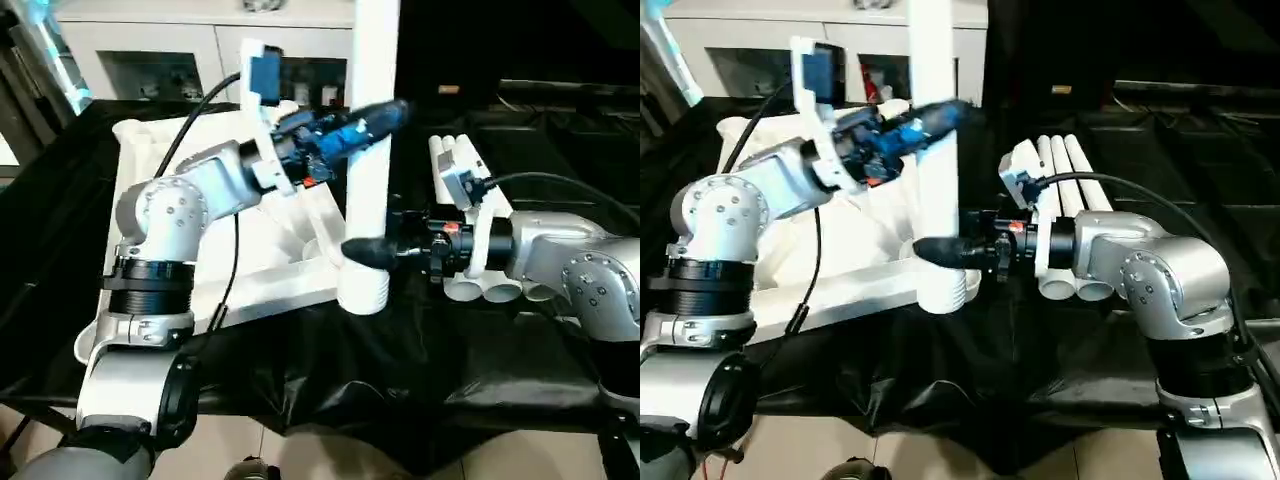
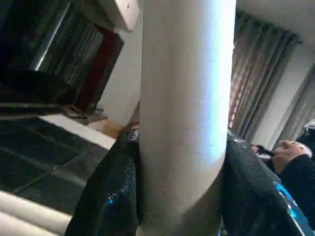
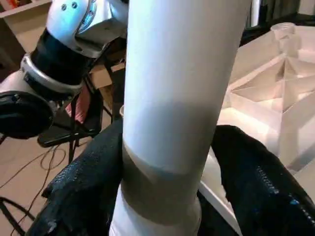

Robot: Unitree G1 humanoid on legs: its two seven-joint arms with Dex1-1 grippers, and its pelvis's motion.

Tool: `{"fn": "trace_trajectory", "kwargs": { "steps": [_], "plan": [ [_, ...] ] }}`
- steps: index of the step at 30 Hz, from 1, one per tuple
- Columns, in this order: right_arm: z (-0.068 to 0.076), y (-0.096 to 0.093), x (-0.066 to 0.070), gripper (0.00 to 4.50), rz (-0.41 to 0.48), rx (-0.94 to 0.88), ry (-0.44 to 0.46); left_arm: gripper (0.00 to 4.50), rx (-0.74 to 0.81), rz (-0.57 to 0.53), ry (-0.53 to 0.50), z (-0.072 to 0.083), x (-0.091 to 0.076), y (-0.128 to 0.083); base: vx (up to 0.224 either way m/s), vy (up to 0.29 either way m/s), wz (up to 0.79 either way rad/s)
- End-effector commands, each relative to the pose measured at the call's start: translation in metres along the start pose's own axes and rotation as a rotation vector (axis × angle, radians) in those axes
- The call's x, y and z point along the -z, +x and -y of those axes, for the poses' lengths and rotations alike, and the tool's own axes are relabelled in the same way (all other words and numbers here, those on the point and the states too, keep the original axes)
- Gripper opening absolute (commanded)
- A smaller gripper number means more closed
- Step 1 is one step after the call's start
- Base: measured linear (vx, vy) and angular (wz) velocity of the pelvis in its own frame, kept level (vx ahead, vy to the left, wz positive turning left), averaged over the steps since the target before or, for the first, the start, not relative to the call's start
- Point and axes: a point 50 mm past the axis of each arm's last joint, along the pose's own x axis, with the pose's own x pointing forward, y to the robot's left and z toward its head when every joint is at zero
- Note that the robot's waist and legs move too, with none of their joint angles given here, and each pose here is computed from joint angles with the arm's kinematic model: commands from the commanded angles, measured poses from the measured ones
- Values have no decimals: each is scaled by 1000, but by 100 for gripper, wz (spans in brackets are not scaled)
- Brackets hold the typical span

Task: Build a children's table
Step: Pick table leg

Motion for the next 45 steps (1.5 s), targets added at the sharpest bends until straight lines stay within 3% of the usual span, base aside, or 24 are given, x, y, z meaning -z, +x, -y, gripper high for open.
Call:
{"fn": "trace_trajectory", "kwargs": {
  "steps": [1,6,16,17,19,25,27,29,32,35,38,45],
  "plan": [
    [3,-1,7,272,-49,27,28,181,81,28,24,9,-13,9,0,0,0],
    [4,1,8,223,-43,31,41,181,75,26,27,7,-12,10,0,0,0],
    [9,4,7,196,-5,78,46,181,66,33,25,6,-12,11,0,0,0],
    [10,5,7,196,5,91,45,181,43,35,34,4,-11,12,0,0,0],
    [12,7,6,195,22,118,41,251,-43,35,34,-4,-10,13,0,0,0],
    [20,10,0,195,69,221,15,271,-280,-20,145,-17,-3,15,0,0,0],
    [21,12,-1,195,73,240,6,271,-362,-44,181,-21,-1,16,0,0,0],
    [23,15,-3,194,77,273,-4,271,-559,-47,192,-31,1,16,0,0,0],
    [25,16,-5,194,82,297,-6,271,-686,-56,208,-38,2,14,0,0,0],
    [27,17,-5,194,85,317,-8,271,-730,-16,192,-40,1,14,0,0,0],
    [29,18,-5,194,86,327,-9,237,-762,5,193,-42,-1,13,0,0,0],
    [29,21,-5,194,85,340,-10,195,-718,59,157,-33,-2,20,0,0,0]
  ]
}}
